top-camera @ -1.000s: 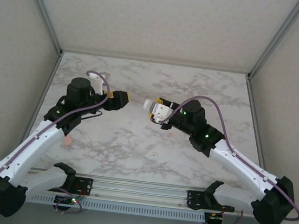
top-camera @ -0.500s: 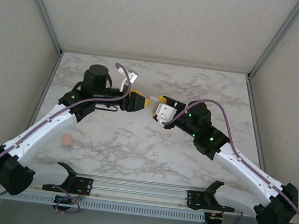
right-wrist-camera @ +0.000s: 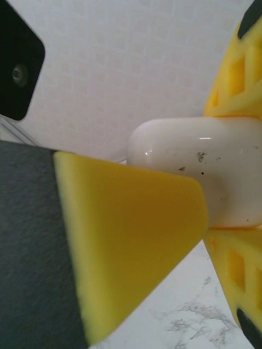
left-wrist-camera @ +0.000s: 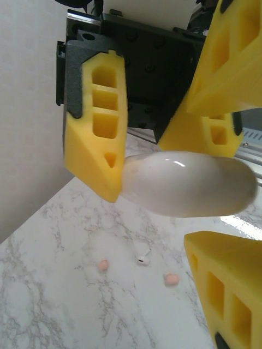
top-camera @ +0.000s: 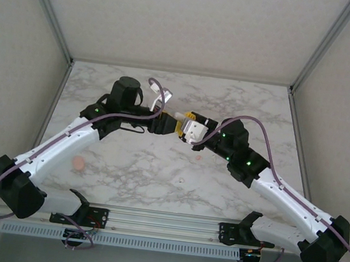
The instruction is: Insert the wireless bluetooth earbuds into the charging case
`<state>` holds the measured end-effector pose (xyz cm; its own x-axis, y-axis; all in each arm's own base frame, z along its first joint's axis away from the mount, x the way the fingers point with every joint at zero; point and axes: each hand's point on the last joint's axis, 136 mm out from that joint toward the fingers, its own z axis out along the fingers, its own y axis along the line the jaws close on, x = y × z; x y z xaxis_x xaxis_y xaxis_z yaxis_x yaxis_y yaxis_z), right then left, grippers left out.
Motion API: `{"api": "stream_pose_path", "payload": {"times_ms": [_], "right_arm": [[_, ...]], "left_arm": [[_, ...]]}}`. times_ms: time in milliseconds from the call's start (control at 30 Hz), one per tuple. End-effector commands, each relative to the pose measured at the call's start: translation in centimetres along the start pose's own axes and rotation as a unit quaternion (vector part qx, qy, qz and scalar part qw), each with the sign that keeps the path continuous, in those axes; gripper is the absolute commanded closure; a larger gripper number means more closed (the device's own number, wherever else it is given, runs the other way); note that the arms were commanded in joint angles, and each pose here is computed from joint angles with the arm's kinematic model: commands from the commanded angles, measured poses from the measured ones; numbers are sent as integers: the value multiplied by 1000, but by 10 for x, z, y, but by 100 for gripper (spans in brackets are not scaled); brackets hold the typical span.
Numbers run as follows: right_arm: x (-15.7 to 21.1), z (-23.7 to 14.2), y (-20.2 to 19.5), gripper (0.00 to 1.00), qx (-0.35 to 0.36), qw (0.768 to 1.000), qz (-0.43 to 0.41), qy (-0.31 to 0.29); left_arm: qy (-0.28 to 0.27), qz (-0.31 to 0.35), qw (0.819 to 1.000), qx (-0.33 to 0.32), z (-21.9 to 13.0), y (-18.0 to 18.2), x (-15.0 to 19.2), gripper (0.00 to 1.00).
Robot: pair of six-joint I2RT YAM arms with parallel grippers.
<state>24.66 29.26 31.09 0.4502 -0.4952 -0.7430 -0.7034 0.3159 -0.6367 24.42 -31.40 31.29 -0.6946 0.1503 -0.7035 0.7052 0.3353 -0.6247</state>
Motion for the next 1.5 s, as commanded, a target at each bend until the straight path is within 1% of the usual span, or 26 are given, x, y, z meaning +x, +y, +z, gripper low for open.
{"api": "stream_pose_path", "payload": {"times_ms": [0,267,333,567,700,900,967,1033,1100,1167,1233,1367,1467], "right_arm": [[-16,-5,-5,63,9,999,5,-33],[-16,-3,-6,64,8,999,4,-35],[-15,-2,-7,64,13,999,5,-31],[-11,-2,-5,64,13,1000,8,-23],[-9,-2,-5,64,13,1000,10,-20],[-6,0,-6,64,18,1000,18,-15],[-5,1,-6,64,18,1000,20,-13],[-6,1,-8,64,21,999,22,-15],[-6,1,-8,63,22,999,22,-15],[-6,2,-7,63,21,999,21,-14],[-5,2,-7,63,18,1000,17,-11],[-3,3,-2,64,2,1000,-2,-3],[-1,3,0,64,-8,1000,-15,5]], "left_arm": [[3,15,1000,17,2,-12,-6,48],[16,11,999,27,10,-12,-3,55],[17,10,999,26,10,-11,-2,59],[4,19,1000,21,8,-12,-7,67],[-7,20,1000,16,7,-12,-10,68],[-41,19,999,10,4,-10,-17,68],[-45,20,999,14,4,-11,-18,75],[-35,19,999,15,4,-11,-15,78],[-22,21,999,15,5,-11,-11,77],[-11,23,1000,17,5,-11,-8,72],[-3,25,1000,13,5,-10,-5,70],[6,27,1000,10,4,-10,-3,70],[6,28,1000,11,4,-11,-3,72]]}}
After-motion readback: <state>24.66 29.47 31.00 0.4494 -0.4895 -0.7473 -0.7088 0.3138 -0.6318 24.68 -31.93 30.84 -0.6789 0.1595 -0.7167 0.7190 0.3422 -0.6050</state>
